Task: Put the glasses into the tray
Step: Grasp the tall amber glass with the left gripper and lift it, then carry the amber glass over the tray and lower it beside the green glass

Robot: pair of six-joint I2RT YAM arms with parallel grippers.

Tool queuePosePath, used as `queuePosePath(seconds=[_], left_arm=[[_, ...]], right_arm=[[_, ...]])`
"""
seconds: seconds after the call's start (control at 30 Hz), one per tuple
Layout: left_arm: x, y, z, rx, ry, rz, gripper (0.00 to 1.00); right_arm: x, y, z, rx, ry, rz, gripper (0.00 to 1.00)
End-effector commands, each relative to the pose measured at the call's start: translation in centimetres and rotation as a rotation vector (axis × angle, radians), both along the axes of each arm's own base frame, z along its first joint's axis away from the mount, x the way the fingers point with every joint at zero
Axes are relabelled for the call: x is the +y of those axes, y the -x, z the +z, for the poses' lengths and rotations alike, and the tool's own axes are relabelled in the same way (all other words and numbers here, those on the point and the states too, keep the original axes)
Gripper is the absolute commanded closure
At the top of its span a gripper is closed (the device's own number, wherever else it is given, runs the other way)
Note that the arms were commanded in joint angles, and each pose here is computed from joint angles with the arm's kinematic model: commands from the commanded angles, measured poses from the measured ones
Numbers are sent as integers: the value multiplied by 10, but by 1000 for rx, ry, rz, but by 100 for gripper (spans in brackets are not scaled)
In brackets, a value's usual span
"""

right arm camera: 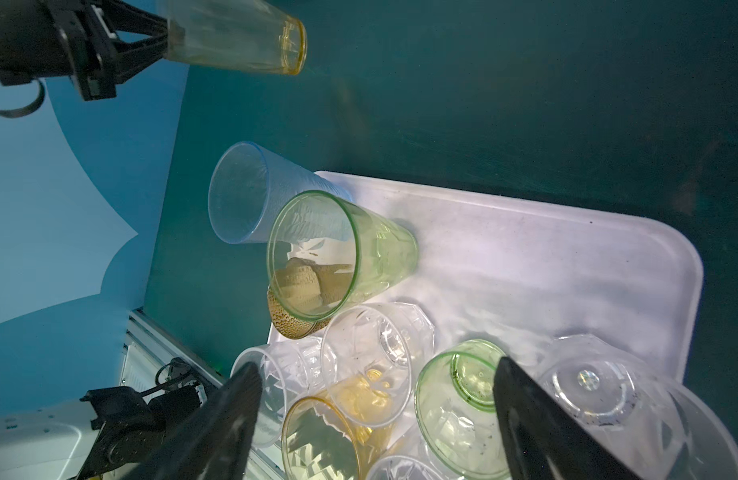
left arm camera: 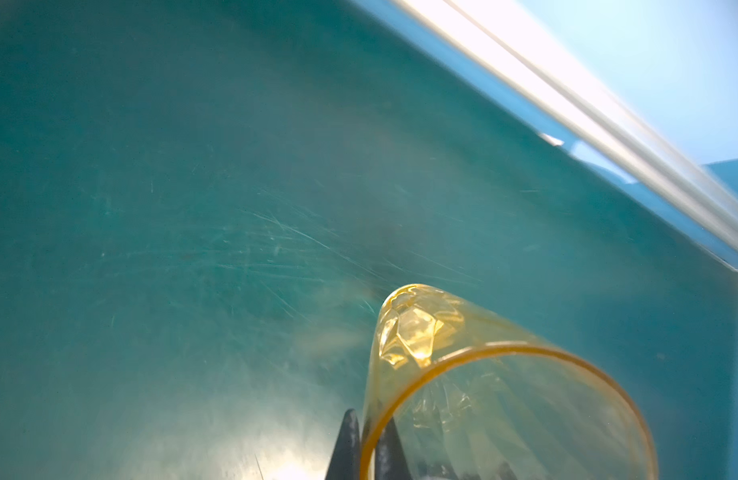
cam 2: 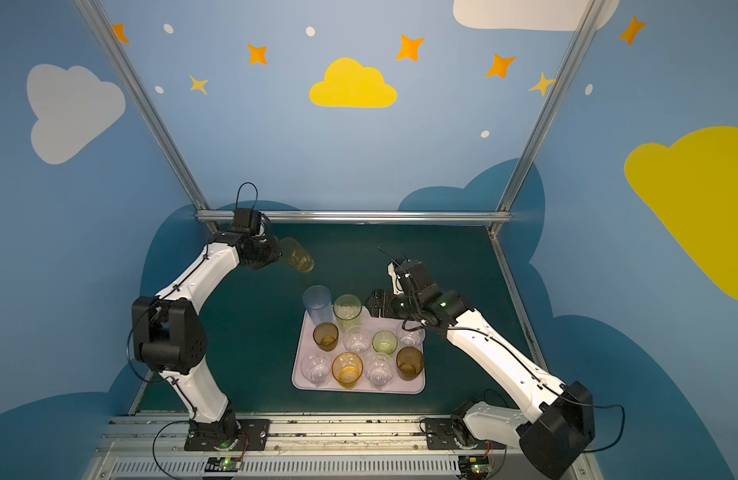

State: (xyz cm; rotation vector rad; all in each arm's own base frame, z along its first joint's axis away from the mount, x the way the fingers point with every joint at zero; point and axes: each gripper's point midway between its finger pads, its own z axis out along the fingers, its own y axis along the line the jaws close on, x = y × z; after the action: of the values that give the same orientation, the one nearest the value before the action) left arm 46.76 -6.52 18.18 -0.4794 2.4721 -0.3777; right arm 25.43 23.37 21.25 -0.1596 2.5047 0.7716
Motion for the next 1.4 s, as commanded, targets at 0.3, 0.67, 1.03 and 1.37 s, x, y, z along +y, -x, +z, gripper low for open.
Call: queuePosePath(seconds=[0.3, 0.67, 1.03, 1.37], left_arm=[[-68, 68, 85, -204, -34, -124, 96], [-123, 104, 119, -280, 34, -269, 96], [-203, 107, 104, -237, -61, -442, 96], [-250, 120, 65, -137, -135, -563, 96]], right_arm=[[0, -9, 54, -171, 13, -35, 14], [11, 5, 85, -247, -102, 34, 14], [-20, 24, 83, -262, -97, -26, 15], [-74, 36, 55, -255, -64, -186, 14]])
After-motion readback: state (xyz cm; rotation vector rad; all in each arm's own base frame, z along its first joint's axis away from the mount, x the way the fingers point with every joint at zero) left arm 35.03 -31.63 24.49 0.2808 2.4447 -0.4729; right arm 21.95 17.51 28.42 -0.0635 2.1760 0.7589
